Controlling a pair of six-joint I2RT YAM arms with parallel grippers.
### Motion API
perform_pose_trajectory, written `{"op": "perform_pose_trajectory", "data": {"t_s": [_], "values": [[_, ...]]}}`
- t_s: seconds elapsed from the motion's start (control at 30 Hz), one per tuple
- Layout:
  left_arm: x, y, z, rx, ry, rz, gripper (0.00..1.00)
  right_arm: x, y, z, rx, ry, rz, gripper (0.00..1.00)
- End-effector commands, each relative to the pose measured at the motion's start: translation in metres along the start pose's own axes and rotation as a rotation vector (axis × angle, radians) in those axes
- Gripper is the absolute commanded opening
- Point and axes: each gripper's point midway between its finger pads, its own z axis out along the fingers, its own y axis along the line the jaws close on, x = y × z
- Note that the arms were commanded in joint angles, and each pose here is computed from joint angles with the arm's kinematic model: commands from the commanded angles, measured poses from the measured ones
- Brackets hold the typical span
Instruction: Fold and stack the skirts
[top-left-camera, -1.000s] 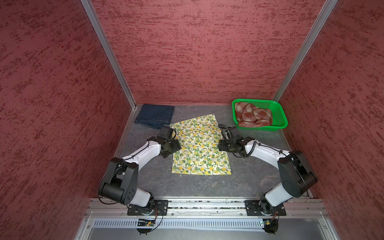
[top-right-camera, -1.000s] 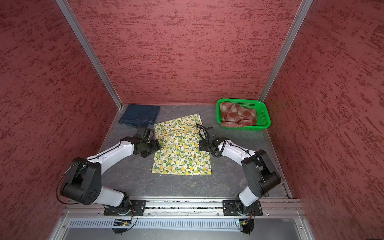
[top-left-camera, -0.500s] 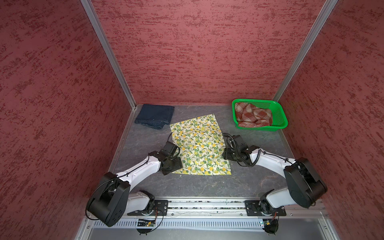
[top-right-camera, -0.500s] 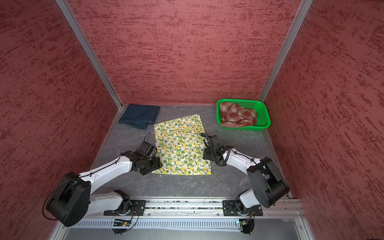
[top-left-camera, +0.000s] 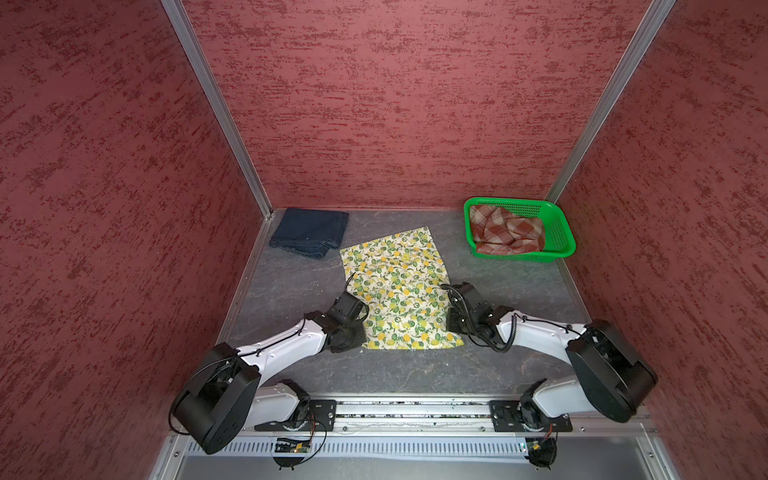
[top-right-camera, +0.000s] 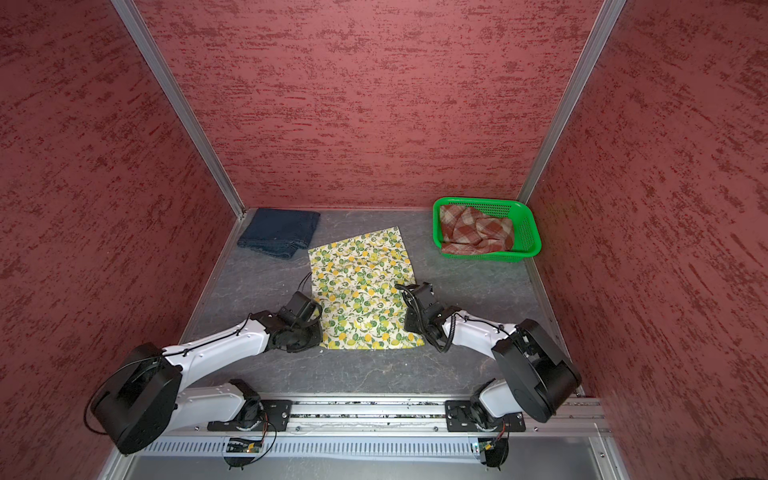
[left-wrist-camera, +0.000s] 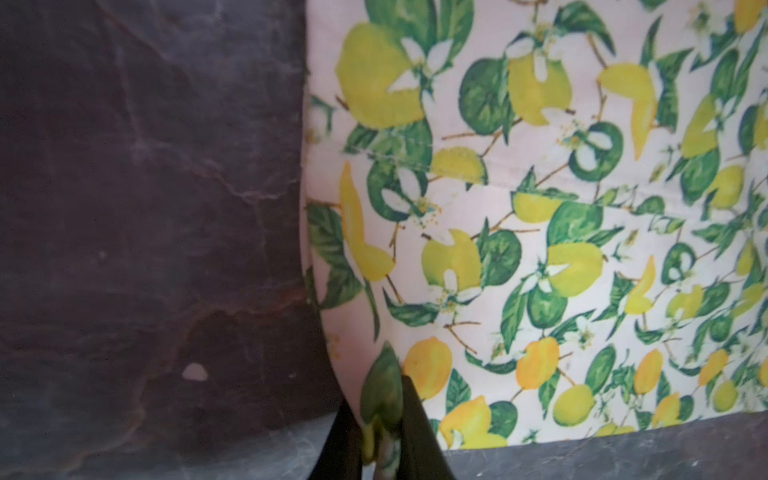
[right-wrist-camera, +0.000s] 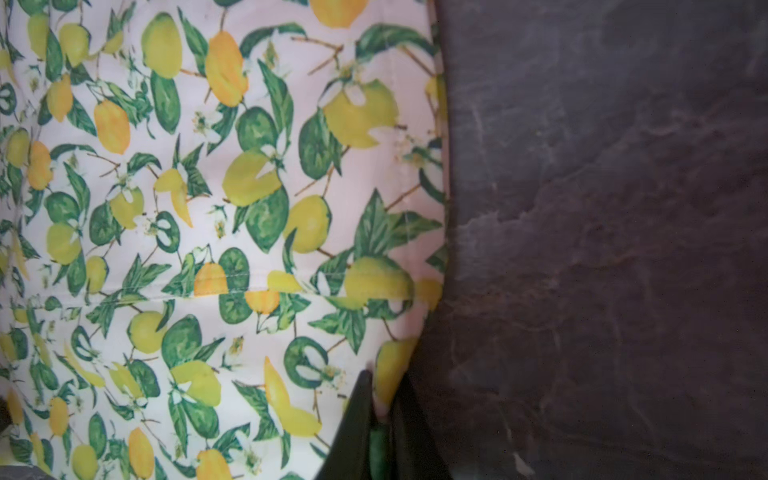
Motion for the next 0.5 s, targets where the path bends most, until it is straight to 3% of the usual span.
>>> {"op": "perform_pose_trajectory", "data": {"t_s": [0.0,0.17,0.23,0.27,0.37,0.47], "values": [[0.023,0.019,0.001,-0.064,0.032,0.008,0.09,0.041,-0.037,-0.003,0.124,0.089,0.044,0.04],[0.047,0.030,-0.010,-0.057,0.037,0.001,0.06,0.061,-0.051,-0.026,0.145,0.088,0.077,0.03],[0.054,0.034,-0.013,-0.047,0.038,-0.011,0.10,0.068,-0.053,-0.033,0.145,0.086,0.087,0.04],[0.056,0.036,-0.016,-0.044,0.033,-0.019,0.19,0.069,-0.053,-0.038,0.142,0.078,0.091,0.09],[0.046,0.032,-0.032,-0.025,-0.023,-0.022,0.61,0.053,-0.045,-0.054,0.127,0.018,0.082,0.40],[0.019,0.022,-0.055,-0.019,-0.107,-0.013,0.79,0.016,-0.022,-0.074,0.121,-0.075,0.036,0.66]]}}
